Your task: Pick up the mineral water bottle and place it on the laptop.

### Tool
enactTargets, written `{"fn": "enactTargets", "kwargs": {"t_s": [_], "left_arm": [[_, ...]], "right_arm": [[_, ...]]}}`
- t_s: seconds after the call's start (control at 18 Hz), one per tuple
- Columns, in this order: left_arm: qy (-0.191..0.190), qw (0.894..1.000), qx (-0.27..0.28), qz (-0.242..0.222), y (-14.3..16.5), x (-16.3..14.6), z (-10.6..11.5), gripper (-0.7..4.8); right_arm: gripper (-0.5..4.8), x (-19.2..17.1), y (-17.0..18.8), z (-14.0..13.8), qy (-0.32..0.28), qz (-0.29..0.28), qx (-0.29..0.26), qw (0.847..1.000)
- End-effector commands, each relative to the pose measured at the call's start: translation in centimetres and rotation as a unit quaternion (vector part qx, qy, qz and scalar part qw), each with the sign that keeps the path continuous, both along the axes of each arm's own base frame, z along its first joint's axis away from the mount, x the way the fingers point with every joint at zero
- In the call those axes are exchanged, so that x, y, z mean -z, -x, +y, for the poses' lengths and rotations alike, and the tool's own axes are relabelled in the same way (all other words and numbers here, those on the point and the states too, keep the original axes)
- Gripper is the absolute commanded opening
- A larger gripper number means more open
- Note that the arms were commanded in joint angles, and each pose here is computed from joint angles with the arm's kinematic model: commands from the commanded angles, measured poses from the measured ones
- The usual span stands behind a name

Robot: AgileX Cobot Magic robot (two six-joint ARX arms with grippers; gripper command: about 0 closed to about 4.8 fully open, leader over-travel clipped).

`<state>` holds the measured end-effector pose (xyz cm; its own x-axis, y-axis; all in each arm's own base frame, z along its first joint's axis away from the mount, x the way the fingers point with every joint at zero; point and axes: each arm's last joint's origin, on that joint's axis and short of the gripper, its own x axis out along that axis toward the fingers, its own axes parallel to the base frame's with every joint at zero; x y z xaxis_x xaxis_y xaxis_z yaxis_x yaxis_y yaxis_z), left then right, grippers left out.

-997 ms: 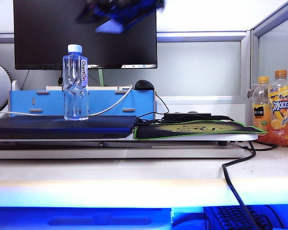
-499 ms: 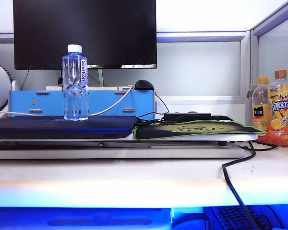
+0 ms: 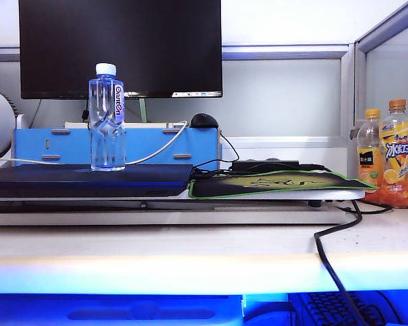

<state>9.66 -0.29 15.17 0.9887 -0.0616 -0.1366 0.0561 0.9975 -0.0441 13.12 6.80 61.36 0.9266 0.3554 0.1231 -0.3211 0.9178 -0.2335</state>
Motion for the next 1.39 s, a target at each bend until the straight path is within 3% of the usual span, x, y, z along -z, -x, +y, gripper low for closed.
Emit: {"fn": "enactTargets", "kwargs": {"t_s": [0.06, 0.39, 0.66, 1.0, 1.39], "left_arm": [[0.000, 1.000, 0.001, -0.003, 0.0, -0.1, 0.0, -0.02], [0.000, 1.000, 0.001, -0.003, 0.0, -0.1, 0.0, -0.02], [0.000, 1.000, 0.001, -0.003, 0.0, -0.1, 0.0, -0.02], [0.000, 1.000, 0.001, -0.003, 0.0, -0.1, 0.0, -0.02], [0.000, 1.000, 0.001, -0.003, 0.0, -0.1, 0.0, -0.02]], "right_arm": [[4.79, 0.1, 4.1, -2.3, 0.001, 0.012, 0.010, 1.000], [4.79, 1.9, 13.6, -7.8, -0.004, 0.024, 0.038, 0.999], [4.79, 3.9, 16.5, -9.5, 0.008, 0.060, 0.047, 0.997], [4.79, 7.0, 13.6, -7.9, -0.004, 0.041, 0.048, 0.998], [4.79, 13.2, 9.1, -5.4, 0.002, 0.052, 0.049, 0.997]]}}
